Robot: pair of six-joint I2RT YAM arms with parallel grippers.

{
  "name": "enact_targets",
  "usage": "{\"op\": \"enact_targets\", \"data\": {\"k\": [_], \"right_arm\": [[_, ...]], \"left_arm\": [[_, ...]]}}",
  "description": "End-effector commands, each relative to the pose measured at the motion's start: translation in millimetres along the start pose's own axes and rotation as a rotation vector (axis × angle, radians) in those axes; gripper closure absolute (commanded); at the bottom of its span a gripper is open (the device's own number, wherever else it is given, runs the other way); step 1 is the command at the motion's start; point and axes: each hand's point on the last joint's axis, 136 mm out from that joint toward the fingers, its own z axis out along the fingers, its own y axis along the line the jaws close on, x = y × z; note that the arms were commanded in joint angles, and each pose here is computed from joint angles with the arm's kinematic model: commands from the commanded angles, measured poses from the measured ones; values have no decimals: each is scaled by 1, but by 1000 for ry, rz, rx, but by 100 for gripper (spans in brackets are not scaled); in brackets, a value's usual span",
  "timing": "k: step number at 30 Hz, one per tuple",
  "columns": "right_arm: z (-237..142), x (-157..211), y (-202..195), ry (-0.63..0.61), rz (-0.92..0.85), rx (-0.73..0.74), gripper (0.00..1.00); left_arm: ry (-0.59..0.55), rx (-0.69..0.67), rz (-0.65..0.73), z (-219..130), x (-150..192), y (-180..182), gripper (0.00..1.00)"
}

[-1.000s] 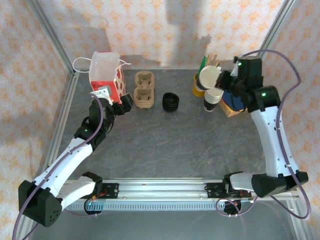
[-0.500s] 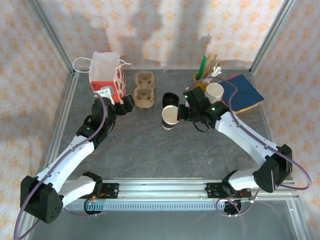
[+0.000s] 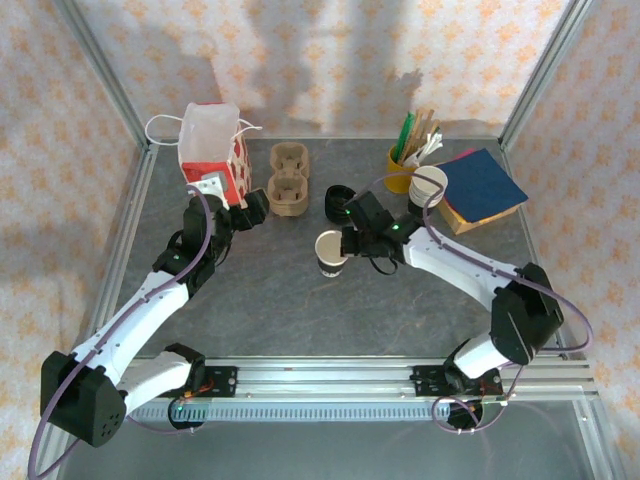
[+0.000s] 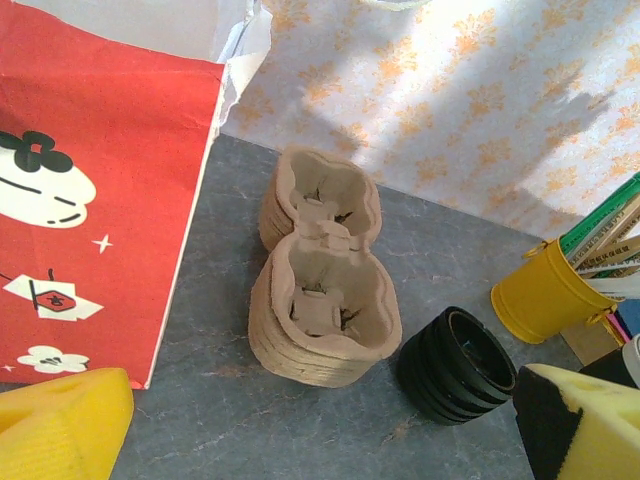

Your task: Pack the takeout coffee

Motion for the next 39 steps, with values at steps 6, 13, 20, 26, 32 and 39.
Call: {"op": "enact_targets", "data": {"k": [6, 13, 20, 26, 32, 39], "right_arm": [[9, 1, -1, -16, 19, 14, 88], [3, -5, 2, -29, 21, 9, 71], [-20, -24, 10, -86, 20, -6, 67], [-56, -50, 18, -227, 86, -79, 63], [-89, -74, -10, -367, 194, -105, 58], [-95, -77, -50, -385, 318, -114, 57]], "left_arm": [[0, 28, -15, 1, -2, -9, 1], [2, 26, -16, 3, -3, -10, 1], [-3, 34, -2, 1, -8, -17, 1], [13, 70, 35, 0, -10, -37, 2], [63, 98, 85, 6, -4, -63, 8], [146, 145, 92, 22, 13, -93, 12]]}}
